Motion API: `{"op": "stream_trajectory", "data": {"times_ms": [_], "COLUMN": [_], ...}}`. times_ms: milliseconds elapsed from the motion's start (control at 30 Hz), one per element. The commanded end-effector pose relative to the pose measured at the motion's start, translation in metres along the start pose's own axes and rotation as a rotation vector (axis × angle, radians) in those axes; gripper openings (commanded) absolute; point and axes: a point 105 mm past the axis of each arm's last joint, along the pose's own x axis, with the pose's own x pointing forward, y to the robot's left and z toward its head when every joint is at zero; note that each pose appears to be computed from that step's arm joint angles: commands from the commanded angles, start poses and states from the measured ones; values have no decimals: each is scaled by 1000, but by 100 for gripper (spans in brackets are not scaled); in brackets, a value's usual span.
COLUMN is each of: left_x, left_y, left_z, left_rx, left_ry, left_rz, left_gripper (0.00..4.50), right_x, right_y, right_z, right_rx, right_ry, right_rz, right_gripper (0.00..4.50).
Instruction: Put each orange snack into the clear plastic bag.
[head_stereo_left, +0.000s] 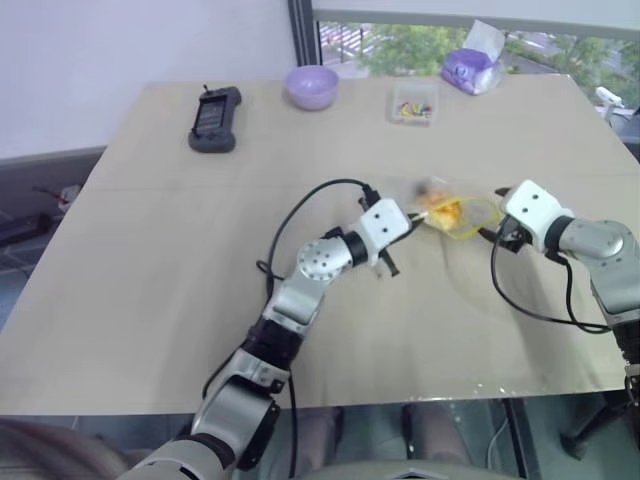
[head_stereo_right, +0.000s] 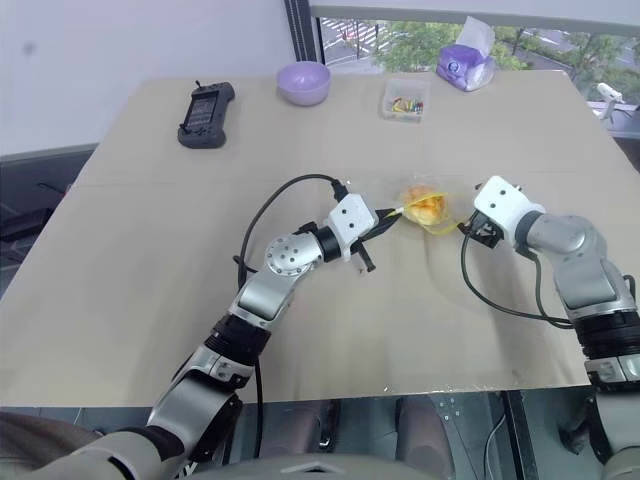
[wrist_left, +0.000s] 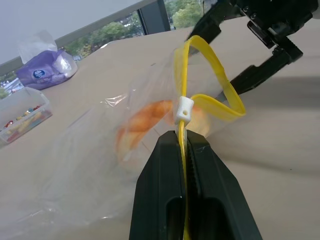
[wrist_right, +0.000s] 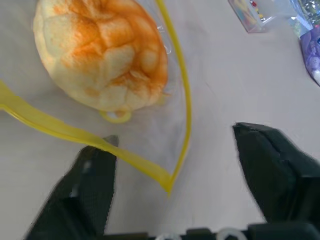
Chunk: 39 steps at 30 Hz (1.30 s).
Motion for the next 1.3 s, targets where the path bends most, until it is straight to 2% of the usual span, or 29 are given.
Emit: {"op": "stream_trajectory", "data": {"times_ms": [33, 133, 167, 333, 433, 700, 867, 967, 1133, 1300], "left_x": [-2, -2, -2, -2, -2, -1, -1, 0, 1, 0], "left_y": [4, 4, 4, 6, 12, 50, 65, 66, 59, 47], "left_z": [15, 15, 15, 15, 22, 70, 87, 87, 77, 56], "left_rx": [26, 25, 25, 29, 66, 193, 248, 262, 261, 183], "left_ry": [-48, -48, -48, -46, -63, -173, -202, -198, -180, -138], "left_rz": [22, 24, 25, 26, 39, 126, 171, 177, 157, 129], "left_gripper": [0, 0, 0, 0, 0, 0, 0, 0, 0, 0], "right_x": [-6, -6, -6, -8, -12, -44, -66, -69, -61, -53], "right_y": [-5, -1, 0, -6, -23, -90, -115, -116, -101, -64], "right_z": [10, 9, 9, 9, 15, 57, 80, 85, 81, 73], "right_rx": [-28, -17, -16, -23, -49, -128, -199, -202, -186, -150], "right_ry": [-46, -42, -40, -32, -33, -102, -128, -134, -134, -119], "right_rz": [-3, 14, 15, -12, -76, -349, -445, -452, -399, -206], "right_gripper": [193, 41, 4, 4, 4, 4, 4, 4, 4, 4]}}
